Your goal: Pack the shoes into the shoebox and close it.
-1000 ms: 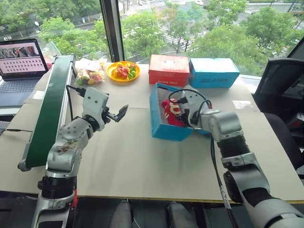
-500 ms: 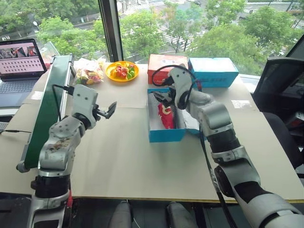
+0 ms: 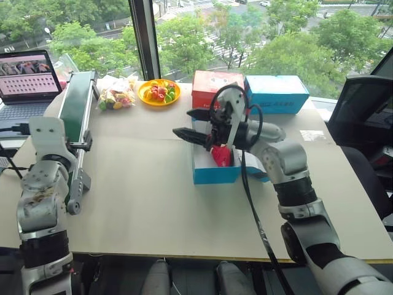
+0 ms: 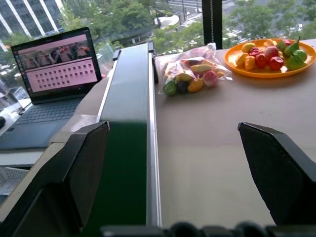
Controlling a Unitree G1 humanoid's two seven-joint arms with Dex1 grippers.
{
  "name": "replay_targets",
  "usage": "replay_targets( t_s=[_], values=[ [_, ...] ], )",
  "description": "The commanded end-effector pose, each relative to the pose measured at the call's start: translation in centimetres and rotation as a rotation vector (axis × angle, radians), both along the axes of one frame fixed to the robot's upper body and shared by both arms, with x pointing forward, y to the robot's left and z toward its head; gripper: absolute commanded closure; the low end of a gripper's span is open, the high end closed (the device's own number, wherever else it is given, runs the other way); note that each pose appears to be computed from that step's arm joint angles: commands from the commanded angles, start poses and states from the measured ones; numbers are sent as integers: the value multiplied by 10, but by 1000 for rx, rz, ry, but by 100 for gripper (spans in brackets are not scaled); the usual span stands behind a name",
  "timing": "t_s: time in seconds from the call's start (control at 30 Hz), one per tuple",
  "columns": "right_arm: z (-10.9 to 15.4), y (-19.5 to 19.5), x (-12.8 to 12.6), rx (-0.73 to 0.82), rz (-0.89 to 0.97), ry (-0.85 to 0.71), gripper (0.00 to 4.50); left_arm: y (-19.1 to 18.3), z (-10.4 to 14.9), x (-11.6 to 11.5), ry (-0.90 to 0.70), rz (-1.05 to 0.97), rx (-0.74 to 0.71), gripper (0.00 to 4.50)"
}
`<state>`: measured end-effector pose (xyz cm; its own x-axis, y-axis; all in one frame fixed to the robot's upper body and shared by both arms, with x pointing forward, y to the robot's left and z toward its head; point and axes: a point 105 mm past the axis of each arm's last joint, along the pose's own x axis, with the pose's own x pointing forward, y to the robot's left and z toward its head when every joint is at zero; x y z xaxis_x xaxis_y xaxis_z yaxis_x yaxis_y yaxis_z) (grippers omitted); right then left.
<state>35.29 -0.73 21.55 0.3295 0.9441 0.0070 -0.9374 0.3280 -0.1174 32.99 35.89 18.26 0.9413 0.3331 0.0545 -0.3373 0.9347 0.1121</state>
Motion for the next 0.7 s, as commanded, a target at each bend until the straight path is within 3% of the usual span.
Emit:
replay_targets(
  t_s=[0.03, 0.47, 0.7],
  values=[
    [1, -1, 2, -3, -30, -67, 1, 8, 2, -1, -41, 11, -15, 0],
    [-14, 15, 9, -24, -72, -108, 1, 11, -1, 35, 8, 67, -11, 0],
    [-17, 19, 11, -15, -87, -126, 1, 15, 0, 40, -8, 56, -4, 0]
  ],
)
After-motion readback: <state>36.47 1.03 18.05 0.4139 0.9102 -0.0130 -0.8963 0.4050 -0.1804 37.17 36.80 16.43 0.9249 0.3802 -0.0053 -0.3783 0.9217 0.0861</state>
